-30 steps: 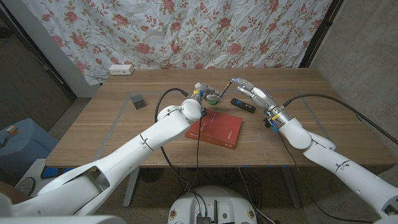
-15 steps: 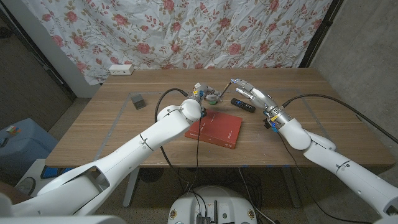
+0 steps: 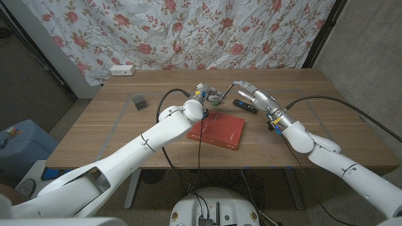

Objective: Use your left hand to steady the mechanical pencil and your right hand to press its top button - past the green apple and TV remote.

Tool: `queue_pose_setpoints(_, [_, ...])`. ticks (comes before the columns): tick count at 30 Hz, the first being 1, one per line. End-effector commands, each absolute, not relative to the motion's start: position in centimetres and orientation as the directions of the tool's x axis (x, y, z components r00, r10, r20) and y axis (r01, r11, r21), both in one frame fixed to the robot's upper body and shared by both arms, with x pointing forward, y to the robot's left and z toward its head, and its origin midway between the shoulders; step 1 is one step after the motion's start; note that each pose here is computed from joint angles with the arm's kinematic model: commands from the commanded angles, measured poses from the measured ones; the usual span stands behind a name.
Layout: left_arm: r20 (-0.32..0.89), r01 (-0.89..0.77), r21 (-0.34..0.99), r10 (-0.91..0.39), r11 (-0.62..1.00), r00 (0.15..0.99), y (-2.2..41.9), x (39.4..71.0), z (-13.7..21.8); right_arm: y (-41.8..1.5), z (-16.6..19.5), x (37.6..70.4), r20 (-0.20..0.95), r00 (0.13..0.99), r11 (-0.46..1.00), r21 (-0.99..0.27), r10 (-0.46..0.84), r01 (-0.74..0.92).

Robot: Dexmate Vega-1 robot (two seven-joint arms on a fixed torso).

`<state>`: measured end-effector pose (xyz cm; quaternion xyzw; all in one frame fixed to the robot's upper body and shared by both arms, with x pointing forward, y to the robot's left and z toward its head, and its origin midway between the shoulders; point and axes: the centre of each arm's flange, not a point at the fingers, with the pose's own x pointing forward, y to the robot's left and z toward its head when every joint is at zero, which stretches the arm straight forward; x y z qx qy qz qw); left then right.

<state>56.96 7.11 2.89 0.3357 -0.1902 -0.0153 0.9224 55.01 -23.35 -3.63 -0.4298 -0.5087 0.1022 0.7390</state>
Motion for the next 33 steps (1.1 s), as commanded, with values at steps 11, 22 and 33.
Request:
queue_pose_setpoints(11, [0.348,-0.101,0.629,-0.163,0.771,0.923,6.93,56.69,3.27,-23.30,-4.10,55.39,0.660,0.498,0.564,-0.747,0.563,0.352])
queue_pose_setpoints(22, [0.348,-0.108,0.628,-0.154,0.771,0.925,7.15,56.71,3.14,-23.49,-3.87,55.40,0.688,0.484,0.606,-0.718,0.541,0.343])
queue_pose_setpoints(33, [0.345,-0.107,0.632,-0.155,0.767,0.926,7.49,56.73,3.19,-23.56,-3.37,55.31,0.714,0.460,0.639,-0.691,0.528,0.338])
